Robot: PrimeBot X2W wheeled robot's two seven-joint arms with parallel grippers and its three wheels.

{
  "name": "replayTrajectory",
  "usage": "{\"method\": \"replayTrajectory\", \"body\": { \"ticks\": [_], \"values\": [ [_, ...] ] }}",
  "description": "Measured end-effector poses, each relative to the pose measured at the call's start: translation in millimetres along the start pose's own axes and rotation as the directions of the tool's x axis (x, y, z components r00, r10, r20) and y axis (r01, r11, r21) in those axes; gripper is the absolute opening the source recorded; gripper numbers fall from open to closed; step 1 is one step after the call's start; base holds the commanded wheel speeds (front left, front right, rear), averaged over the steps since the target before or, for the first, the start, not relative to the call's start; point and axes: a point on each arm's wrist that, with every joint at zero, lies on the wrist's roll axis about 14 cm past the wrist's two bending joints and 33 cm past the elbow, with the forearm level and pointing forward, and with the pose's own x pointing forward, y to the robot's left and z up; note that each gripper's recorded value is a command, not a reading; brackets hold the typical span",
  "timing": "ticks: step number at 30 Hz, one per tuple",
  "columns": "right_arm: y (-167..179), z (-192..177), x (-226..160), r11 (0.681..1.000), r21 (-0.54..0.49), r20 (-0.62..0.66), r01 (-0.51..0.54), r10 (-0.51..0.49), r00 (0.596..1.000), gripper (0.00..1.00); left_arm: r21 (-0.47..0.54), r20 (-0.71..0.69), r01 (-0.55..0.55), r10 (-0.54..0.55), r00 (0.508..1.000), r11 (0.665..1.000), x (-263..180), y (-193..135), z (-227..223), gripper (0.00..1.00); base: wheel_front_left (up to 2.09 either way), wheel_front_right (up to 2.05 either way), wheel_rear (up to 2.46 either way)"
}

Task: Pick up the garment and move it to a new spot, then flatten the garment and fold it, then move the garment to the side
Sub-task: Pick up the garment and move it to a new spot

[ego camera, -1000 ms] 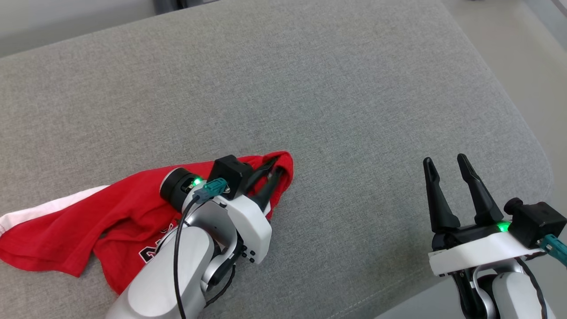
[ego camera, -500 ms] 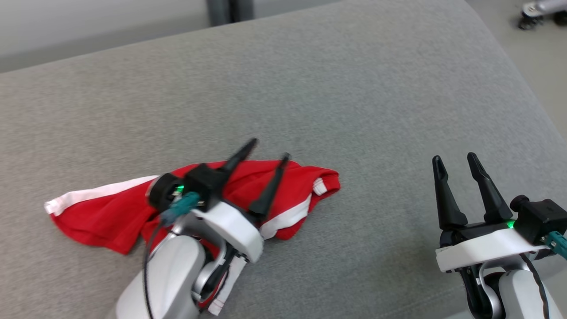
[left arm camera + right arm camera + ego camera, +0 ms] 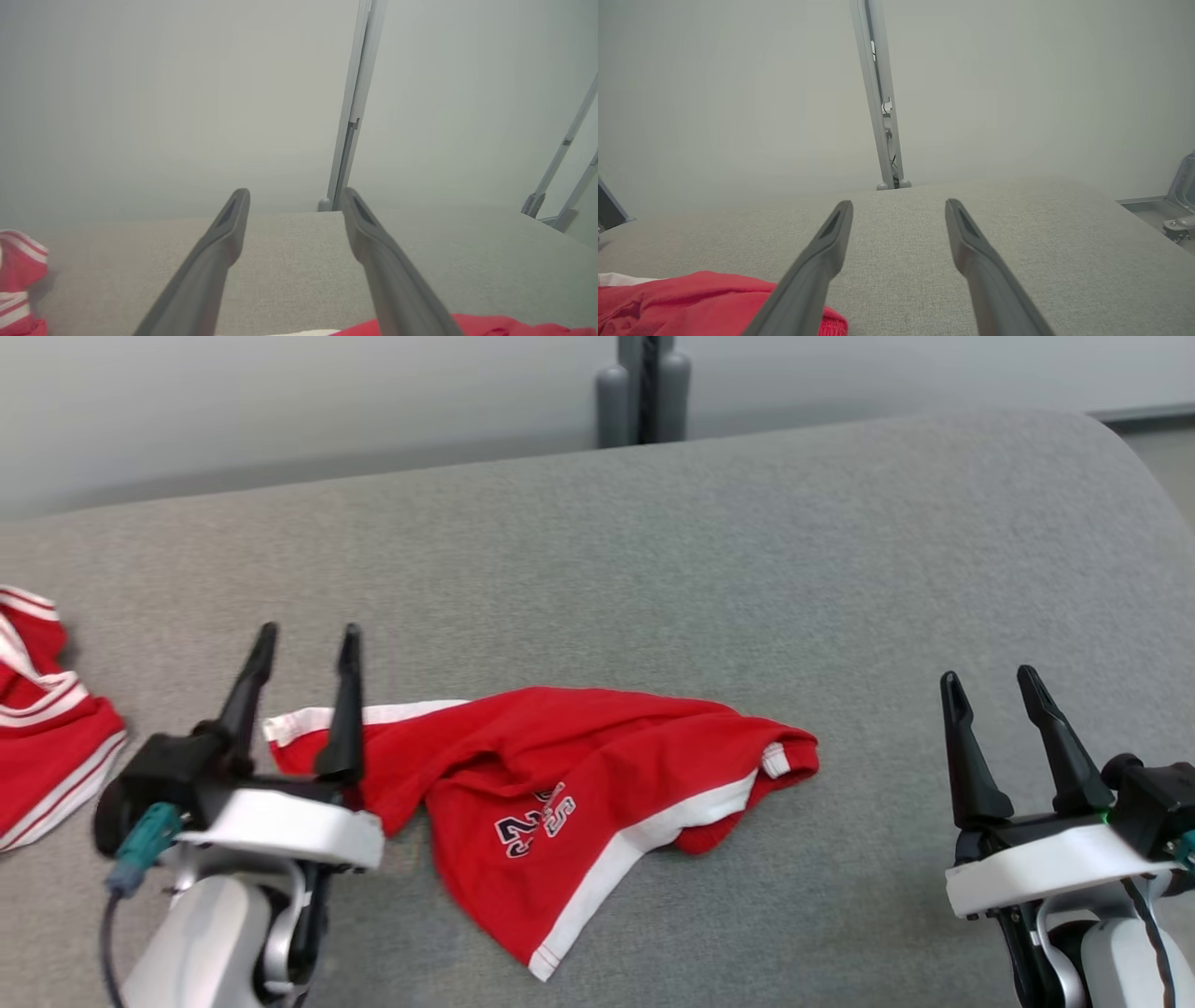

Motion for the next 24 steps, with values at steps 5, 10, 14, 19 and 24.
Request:
{"method": "replayTrajectory", "body": {
  "ticks": [5, 10, 14, 19, 24],
  "values": [
    [13, 4, 0, 0.999, -0.002, 0.002, -0.037, 0.037, 0.999, 1.00, 0.037, 0.051, -0.119, 0.117, 0.992, 0.992, -26, 42, 22, 1.00, 0.00, 0.00, 0.00],
    [23, 8, -3, 0.998, -0.008, 0.005, -0.064, 0.064, 0.998, 1.00, 0.054, 0.082, -0.168, 0.163, 0.983, 0.984, -50, 62, 37, 1.00, 0.00, 0.00, 0.00],
    [27, 9, -9, 0.997, -0.010, 0.003, -0.075, 0.075, 0.997, 1.00, 0.078, 0.088, -0.156, 0.149, 0.985, 0.985, -67, 60, 41, 1.00, 0.00, 0.00, 0.00],
    [28, 10, -17, 0.997, -0.017, -0.004, -0.078, 0.078, 0.997, 1.00, 0.091, 0.085, -0.143, 0.135, 0.987, 0.986, -83, 59, 44, 1.00, 0.00, 0.00, 0.00],
    [28, 9, -24, 0.997, -0.017, -0.009, -0.076, 0.076, 0.997, 1.00, 0.092, 0.078, -0.131, 0.123, 0.989, 0.987, -93, 58, 44, 1.00, 0.00, 0.00, 0.00]
  ]
}}
